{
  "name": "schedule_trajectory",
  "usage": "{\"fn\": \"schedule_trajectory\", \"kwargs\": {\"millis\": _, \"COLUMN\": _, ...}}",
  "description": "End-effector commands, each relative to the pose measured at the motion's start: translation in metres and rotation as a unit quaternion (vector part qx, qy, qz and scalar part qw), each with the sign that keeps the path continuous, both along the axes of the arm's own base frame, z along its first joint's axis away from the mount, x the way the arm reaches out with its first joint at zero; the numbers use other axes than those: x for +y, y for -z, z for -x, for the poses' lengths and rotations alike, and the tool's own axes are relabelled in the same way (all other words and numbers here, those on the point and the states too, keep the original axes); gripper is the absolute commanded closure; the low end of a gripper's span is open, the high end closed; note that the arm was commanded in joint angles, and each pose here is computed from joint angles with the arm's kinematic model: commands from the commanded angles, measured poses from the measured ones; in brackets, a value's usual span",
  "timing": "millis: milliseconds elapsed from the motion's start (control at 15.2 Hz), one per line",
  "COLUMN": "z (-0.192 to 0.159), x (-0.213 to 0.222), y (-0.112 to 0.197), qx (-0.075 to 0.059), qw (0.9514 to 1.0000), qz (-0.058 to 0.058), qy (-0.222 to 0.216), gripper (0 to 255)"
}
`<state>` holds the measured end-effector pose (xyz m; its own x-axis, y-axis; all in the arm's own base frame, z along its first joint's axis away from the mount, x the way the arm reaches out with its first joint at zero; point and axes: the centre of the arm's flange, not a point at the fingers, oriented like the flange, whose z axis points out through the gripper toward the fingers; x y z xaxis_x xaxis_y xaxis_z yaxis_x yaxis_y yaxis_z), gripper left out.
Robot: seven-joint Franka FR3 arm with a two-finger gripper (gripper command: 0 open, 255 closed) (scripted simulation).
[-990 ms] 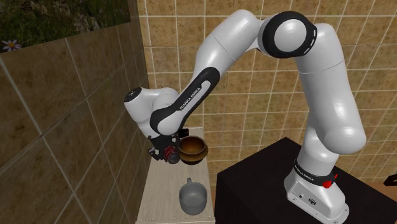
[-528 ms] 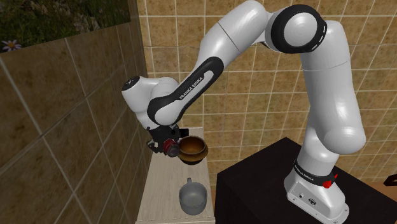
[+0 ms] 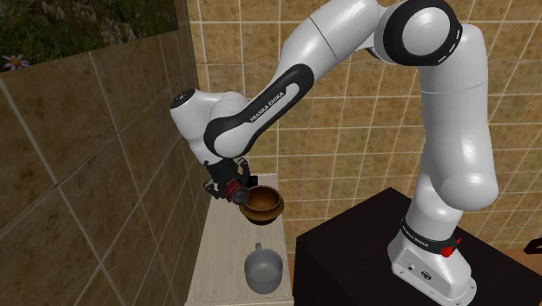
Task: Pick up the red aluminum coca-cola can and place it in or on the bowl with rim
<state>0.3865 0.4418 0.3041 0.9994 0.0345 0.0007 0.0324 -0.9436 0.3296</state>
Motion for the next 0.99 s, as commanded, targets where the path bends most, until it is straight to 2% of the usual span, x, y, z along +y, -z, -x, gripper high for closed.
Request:
{"fn": "schedule_trajectory", "kwargs": {"millis": 0, "z": -0.006, "x": -0.023, "y": -0.001, "qx": 0.0, "qw": 1.0, "qz": 0.0, "qy": 0.0, "gripper": 255}}
{"fn": "schedule_trajectory", "kwargs": {"millis": 396, "z": -0.02, "x": -0.103, "y": -0.002, "qx": 0.0, "qw": 1.0, "qz": 0.0, "qy": 0.0, "gripper": 255}}
{"fn": "schedule_trajectory", "kwargs": {"millis": 924, "z": -0.02, "x": -0.103, "y": 0.041, "qx": 0.0, "qw": 1.0, "qz": 0.0, "qy": 0.0, "gripper": 255}}
